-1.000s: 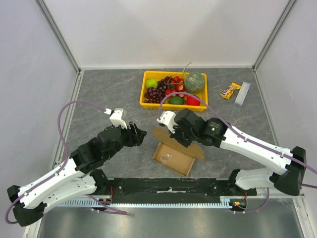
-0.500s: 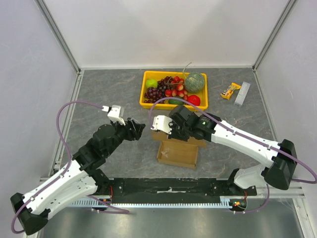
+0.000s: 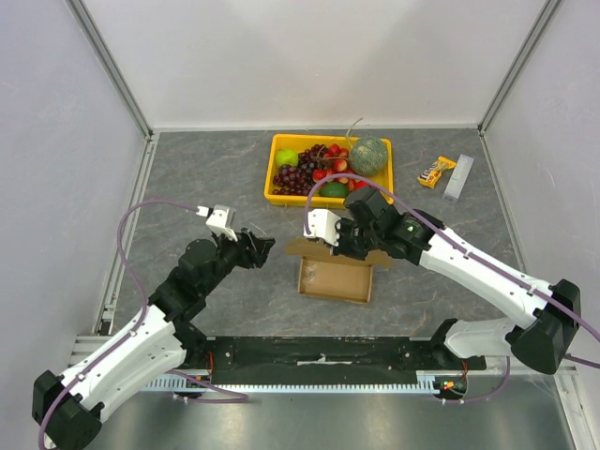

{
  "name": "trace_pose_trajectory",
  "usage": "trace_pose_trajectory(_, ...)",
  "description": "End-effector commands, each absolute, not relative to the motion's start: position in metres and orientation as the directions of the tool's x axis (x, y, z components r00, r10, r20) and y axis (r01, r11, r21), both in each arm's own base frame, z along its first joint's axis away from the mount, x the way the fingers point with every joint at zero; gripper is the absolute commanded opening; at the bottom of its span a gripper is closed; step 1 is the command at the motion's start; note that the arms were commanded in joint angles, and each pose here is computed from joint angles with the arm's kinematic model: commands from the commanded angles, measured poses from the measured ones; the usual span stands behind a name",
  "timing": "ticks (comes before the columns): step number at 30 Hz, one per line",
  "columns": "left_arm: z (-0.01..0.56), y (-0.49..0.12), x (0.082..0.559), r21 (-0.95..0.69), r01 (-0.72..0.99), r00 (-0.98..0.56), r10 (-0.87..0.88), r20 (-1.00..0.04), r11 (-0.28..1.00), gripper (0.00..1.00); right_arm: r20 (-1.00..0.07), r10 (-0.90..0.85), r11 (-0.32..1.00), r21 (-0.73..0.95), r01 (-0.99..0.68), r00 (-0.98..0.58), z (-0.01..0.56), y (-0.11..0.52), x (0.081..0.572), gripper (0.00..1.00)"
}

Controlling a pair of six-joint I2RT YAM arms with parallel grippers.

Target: Fold the paper box

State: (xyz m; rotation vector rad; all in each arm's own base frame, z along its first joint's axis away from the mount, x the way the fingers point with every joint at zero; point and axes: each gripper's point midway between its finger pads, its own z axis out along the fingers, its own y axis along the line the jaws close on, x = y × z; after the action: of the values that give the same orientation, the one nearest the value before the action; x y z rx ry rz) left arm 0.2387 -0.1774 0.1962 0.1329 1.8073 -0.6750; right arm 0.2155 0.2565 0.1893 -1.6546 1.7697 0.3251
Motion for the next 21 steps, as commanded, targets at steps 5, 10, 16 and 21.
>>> trace_pose_trajectory(5, 0.164, -0.181, 0.250, -0.379, 0.378, -0.409, -0.215, -0.887, 0.844, 0.67, -0.685, -0.718, 0.050, -0.225, -0.973, 0.122, 0.196, 0.263, 0.197, 0.00)
trace_pose_trajectory(10, 0.160, -0.204, 0.245, -0.378, 0.488, -0.430, -0.160, -0.888, 0.787, 0.65, -0.674, -0.729, 0.044, -0.220, -0.975, 0.119, 0.191, 0.265, 0.200, 0.00)
trace_pose_trajectory(16, 0.156, -0.223, 0.225, -0.378, 0.631, -0.424, -0.107, -0.899, 0.678, 0.65, -0.680, -0.723, 0.044, -0.218, -0.975, 0.119, 0.191, 0.268, 0.201, 0.00)
trace_pose_trajectory(21, 0.144, -0.227, 0.211, -0.387, 0.667, -0.450, -0.069, -0.890, 0.637, 0.63, -0.682, -0.724, 0.071, -0.226, -0.971, 0.106, 0.192, 0.269, 0.207, 0.00)
